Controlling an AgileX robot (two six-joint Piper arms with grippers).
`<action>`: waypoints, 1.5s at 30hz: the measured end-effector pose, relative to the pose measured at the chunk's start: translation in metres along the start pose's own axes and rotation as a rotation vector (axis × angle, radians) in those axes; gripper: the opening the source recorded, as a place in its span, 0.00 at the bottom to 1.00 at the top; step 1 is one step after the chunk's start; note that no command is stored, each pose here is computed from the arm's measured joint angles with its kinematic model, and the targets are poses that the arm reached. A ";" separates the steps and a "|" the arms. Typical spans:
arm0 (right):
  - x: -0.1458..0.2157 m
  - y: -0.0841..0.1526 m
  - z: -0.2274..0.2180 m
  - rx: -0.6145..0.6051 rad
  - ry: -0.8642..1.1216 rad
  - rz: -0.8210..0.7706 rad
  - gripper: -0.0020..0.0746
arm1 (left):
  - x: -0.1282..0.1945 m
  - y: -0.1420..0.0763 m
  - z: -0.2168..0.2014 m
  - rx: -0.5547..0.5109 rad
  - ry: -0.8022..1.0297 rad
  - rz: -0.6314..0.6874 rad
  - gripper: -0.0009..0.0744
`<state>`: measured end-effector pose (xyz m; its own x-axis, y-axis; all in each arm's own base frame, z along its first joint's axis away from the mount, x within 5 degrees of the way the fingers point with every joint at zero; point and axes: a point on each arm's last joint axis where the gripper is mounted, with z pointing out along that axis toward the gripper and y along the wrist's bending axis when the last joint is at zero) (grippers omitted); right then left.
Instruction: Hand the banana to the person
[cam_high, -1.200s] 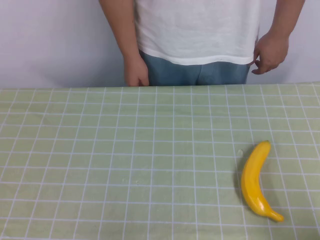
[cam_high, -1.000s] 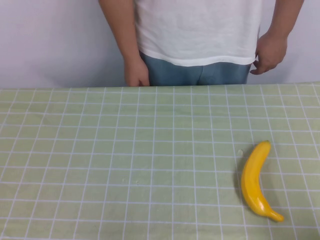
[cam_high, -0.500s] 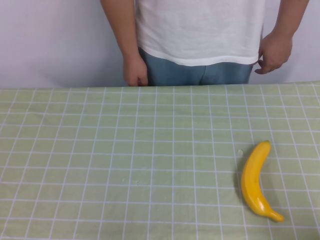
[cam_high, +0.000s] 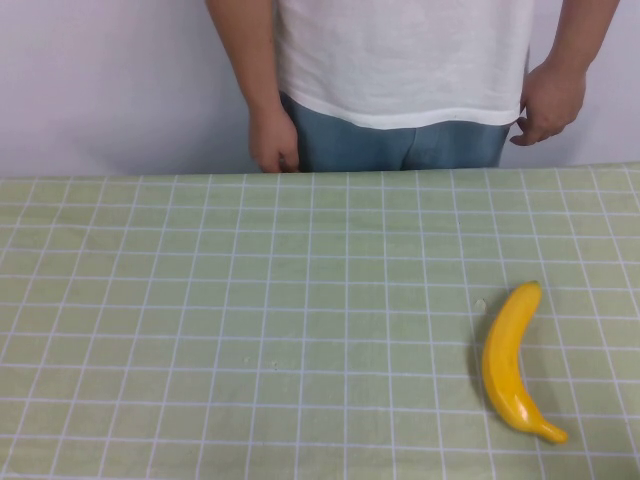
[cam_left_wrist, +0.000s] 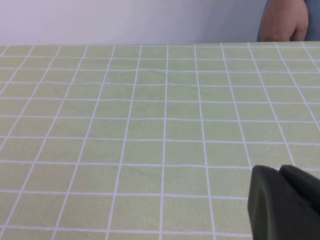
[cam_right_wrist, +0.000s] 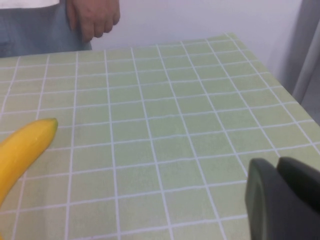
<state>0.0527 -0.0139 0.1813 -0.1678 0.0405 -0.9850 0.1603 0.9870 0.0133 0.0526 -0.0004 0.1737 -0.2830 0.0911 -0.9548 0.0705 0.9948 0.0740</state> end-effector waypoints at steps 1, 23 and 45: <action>-0.001 0.001 0.000 -0.006 -0.010 0.000 0.02 | 0.000 0.000 0.000 0.000 0.000 0.000 0.01; -0.081 0.026 -0.042 -0.452 -0.841 0.256 0.02 | 0.000 0.000 0.000 0.000 0.000 0.000 0.01; -0.173 0.037 0.061 -0.164 0.379 0.145 0.02 | 0.000 0.000 0.000 0.000 0.000 0.000 0.01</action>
<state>0.1468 0.0066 0.3415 -0.5052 0.2044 -0.8384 0.0574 0.9773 0.2037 0.0526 -0.0004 0.1737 -0.2830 0.0911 -0.9548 0.0705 0.9948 0.0740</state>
